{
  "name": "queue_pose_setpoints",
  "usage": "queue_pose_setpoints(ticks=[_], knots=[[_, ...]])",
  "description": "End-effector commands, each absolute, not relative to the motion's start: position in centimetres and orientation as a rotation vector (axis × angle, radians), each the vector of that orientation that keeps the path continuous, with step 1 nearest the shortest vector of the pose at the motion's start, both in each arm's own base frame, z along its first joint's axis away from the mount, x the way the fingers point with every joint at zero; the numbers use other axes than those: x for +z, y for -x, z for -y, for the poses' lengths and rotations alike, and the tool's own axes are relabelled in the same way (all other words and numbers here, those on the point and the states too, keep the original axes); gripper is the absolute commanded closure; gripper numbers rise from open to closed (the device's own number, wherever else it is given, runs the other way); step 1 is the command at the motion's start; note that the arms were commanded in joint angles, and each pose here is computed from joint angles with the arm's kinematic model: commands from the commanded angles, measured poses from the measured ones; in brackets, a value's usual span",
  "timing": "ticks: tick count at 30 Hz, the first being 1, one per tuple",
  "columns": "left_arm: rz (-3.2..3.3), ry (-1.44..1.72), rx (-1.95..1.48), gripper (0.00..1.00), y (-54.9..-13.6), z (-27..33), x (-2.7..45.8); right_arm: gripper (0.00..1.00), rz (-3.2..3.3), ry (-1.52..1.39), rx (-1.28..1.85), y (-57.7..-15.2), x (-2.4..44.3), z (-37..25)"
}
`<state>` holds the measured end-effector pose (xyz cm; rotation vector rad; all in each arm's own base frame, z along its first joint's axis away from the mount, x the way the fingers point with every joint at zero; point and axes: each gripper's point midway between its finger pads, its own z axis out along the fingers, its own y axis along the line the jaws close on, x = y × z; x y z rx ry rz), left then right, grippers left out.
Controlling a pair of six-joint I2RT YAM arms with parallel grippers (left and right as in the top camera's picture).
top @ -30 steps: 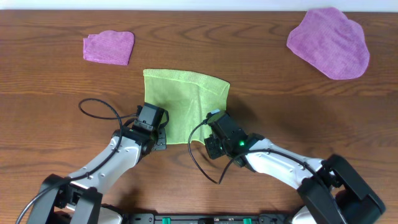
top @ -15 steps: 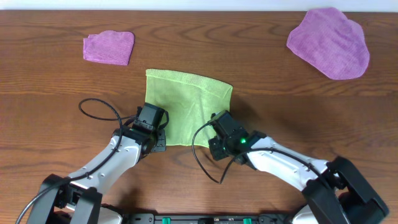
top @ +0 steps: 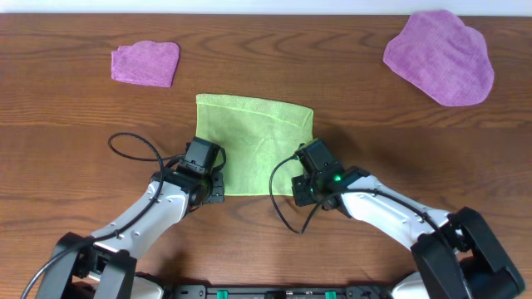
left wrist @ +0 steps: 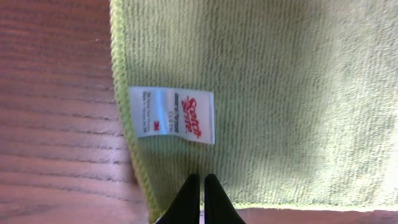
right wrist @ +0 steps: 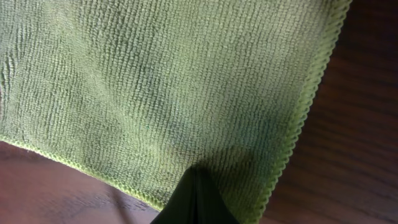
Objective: Fold the cloth
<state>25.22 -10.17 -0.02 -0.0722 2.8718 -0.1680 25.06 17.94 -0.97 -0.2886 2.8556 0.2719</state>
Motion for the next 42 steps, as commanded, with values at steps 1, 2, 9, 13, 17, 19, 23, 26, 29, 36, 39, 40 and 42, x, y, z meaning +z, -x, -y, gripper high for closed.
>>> queue_pose_setpoints(ticks=[1,2,9,13,17,19,23,26,29,36,39,40,42], knots=[[-2.868,0.072,-0.22,0.94,-25.7,10.9,0.3,0.99,-3.018,0.235,-0.031,-21.5,-5.1,-12.4],[-2.867,0.074,-0.222,0.94,-25.7,10.9,0.3,0.99,-3.022,0.235,-0.043,-21.4,-5.1,-12.3],[-2.869,0.076,-0.239,0.94,-25.6,11.1,0.3,0.99,-3.046,0.186,-0.076,-21.1,-5.1,-11.2],[-2.87,0.075,-0.243,0.94,-25.6,11.2,0.3,0.98,-3.054,0.16,-0.083,-21.2,-5.1,-10.8],[-2.867,0.075,-0.244,0.94,-25.7,11.2,0.4,0.98,-3.054,0.158,-0.069,-21.2,-5.2,-10.9],[-2.853,0.073,-0.25,0.94,-26.2,11.4,0.9,0.98,-3.051,0.156,-0.055,-21.3,-5.1,-11.1],[-2.793,0.054,-0.274,0.94,-28.2,12.2,2.9,0.98,-2.997,0.14,-0.003,-22.2,-3.7,-11.7],[-2.773,0.051,-0.288,0.94,-28.9,12.5,3.6,0.98,-2.939,0.139,0.041,-23.2,-2.2,-12.3],[-2.777,0.051,-0.294,0.94,-28.9,12.6,3.9,0.99,-2.867,0.157,0.084,-24.2,-0.2,-12.8],[-2.763,0.05,-0.3,0.94,-29.0,12.6,4.4,0.99,-2.746,0.184,0.166,-25.8,3.3,-13.9],[-2.761,0.05,-0.301,0.94,-29.1,12.6,4.5,0.99,-2.735,0.198,0.199,-26.1,3.7,-14.4],[-2.757,0.05,-0.303,0.94,-29.2,12.7,4.6,0.98,-2.724,0.198,0.205,-26.3,3.9,-14.6],[-2.741,0.05,-0.305,0.94,-29.5,12.8,4.8,0.98,-2.688,0.216,0.22,-27.1,4.4,-15.0]])
